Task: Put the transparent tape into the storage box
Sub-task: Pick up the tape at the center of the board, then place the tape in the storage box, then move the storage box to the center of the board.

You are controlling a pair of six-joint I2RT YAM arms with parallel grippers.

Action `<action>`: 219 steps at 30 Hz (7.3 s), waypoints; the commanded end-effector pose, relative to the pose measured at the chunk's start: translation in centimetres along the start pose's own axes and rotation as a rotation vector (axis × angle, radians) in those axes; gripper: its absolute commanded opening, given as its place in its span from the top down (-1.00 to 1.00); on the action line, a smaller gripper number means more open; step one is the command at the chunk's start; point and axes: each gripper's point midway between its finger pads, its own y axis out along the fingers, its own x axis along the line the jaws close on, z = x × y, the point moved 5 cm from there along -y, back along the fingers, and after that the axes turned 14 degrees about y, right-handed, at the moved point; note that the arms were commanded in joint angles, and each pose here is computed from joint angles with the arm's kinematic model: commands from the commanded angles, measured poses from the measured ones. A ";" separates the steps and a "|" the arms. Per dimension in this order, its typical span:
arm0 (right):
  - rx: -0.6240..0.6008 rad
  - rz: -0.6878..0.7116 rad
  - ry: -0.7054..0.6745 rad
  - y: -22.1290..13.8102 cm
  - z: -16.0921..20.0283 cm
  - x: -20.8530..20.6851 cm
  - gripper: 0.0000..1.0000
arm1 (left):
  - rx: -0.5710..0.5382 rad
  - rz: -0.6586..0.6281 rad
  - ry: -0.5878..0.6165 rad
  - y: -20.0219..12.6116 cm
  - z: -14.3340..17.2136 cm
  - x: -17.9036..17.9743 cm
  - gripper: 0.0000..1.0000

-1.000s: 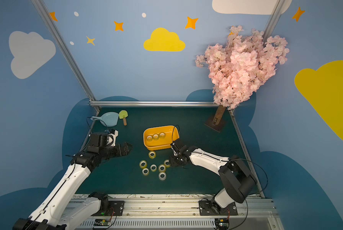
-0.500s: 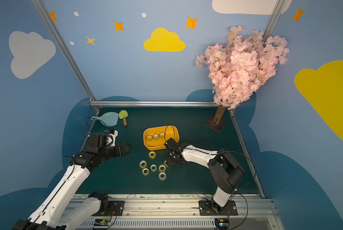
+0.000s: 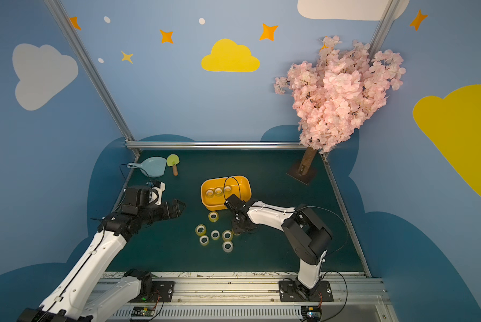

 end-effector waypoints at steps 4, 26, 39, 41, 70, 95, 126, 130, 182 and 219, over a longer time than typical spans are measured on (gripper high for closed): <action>0.031 0.063 -0.002 0.6 0.8 -0.7 0.58 | -0.011 0.014 0.013 -0.4 -0.5 -0.4 -1.00; -0.119 -0.023 0.026 -10.9 -1.0 -1.9 1.00 | -0.003 0.110 -0.009 -0.5 -0.5 -1.6 -1.00; -0.229 -0.130 0.150 -16.0 -2.8 -2.6 1.00 | -0.006 0.138 -0.017 -0.5 -0.6 -1.9 -1.00; -0.270 -0.148 0.130 -16.6 -3.6 -2.4 1.00 | -0.002 0.136 -0.017 -0.4 -0.6 -1.8 -1.00; -0.115 -0.292 0.097 -11.5 -17.3 -0.7 1.00 | -0.098 -0.035 0.129 0.0 -5.9 -0.2 -1.00; -0.031 -0.076 0.187 0.9 -21.7 -0.2 1.00 | -0.115 -0.008 0.107 0.3 -4.7 -0.3 -1.00; -0.159 -0.228 0.133 -9.9 -20.4 2.2 0.08 | -0.096 0.005 0.101 0.6 -4.4 -0.4 -1.00; -0.180 -0.291 0.090 -11.8 -18.6 2.5 0.08 | -0.098 0.000 0.104 0.5 -4.4 -0.4 -1.00; -0.041 -0.369 0.119 -3.7 -4.8 8.3 -0.13 | -0.069 -0.035 -0.016 1.7 -4.5 2.5 -1.00; -0.036 -0.174 0.089 1.4 -5.5 9.1 -0.07 | -0.105 0.012 -0.008 0.6 -4.8 1.6 -1.00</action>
